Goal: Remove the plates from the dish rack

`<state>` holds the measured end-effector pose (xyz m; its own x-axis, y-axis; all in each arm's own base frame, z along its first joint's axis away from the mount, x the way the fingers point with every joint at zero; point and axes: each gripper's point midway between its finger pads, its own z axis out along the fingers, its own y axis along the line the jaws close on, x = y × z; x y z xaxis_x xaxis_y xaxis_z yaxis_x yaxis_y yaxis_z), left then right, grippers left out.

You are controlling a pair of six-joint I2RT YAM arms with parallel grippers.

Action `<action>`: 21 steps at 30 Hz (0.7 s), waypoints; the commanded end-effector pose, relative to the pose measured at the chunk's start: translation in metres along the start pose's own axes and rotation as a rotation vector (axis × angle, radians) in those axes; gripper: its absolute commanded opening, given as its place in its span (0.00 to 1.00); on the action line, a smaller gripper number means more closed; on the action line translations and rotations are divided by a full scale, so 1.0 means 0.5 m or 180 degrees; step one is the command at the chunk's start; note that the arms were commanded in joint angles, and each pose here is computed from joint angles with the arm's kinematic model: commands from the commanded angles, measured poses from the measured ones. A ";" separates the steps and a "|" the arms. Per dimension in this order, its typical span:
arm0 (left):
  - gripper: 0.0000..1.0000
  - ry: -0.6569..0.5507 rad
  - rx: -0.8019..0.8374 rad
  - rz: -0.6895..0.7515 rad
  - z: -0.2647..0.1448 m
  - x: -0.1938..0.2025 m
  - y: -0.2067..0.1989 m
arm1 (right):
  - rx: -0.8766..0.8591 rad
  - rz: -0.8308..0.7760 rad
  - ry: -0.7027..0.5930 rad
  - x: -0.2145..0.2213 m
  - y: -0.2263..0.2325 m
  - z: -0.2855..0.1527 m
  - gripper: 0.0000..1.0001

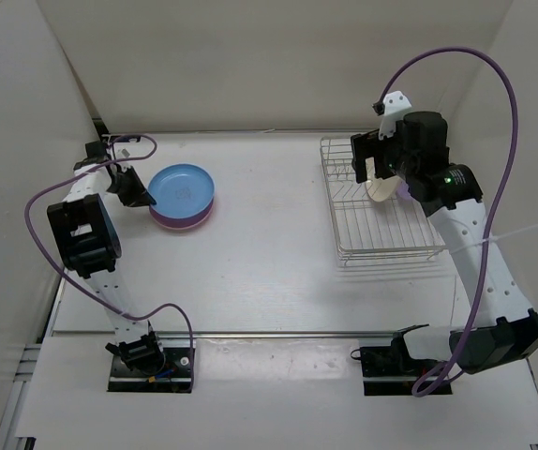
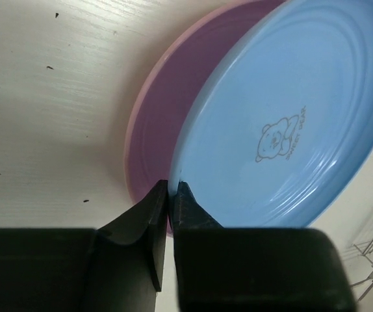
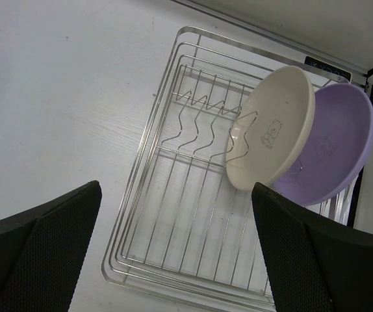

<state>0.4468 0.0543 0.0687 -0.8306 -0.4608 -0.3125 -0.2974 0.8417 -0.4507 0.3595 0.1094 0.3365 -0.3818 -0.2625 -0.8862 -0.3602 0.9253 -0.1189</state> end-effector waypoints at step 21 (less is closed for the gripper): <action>0.73 -0.0006 0.0020 0.0154 -0.018 0.009 -0.020 | -0.0057 0.0017 -0.0232 -0.030 0.005 -0.022 0.99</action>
<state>0.4442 0.0545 0.0622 -0.8392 -0.4519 -0.3026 -0.2995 0.8484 -0.4365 0.3574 0.1116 0.3385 -0.3755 -0.2605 -0.8895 -0.3728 0.9211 -0.1123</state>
